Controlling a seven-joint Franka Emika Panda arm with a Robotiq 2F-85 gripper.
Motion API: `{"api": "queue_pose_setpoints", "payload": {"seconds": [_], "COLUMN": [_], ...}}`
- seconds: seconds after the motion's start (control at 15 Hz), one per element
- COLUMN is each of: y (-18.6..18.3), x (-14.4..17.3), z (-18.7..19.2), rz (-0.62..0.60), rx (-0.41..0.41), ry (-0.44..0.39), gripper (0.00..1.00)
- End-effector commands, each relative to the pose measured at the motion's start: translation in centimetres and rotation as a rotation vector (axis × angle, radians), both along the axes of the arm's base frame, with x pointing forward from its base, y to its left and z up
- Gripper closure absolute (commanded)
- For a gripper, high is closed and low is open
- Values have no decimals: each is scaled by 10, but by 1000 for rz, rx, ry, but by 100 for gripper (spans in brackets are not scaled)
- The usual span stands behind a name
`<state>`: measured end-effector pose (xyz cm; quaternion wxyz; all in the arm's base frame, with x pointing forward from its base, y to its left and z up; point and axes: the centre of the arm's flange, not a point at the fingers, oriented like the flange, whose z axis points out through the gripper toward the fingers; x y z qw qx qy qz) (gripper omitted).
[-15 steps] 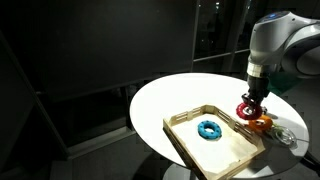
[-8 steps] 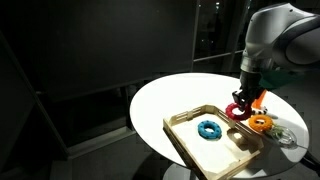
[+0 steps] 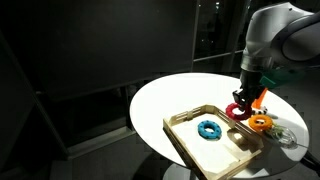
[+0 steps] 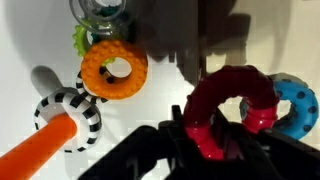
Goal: Put the red ring on the table
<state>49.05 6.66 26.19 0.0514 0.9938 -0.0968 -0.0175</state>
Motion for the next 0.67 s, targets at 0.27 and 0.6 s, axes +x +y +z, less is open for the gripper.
{"api": "queue_pose_setpoints", "payload": {"seconds": [0.27,0.6], "y": [14,42], "x": [10,22], "z": [-3,-12], "rz": [4,41], "rx": [29,71], "ry": [-47,-96], "gripper": [92,92]}}
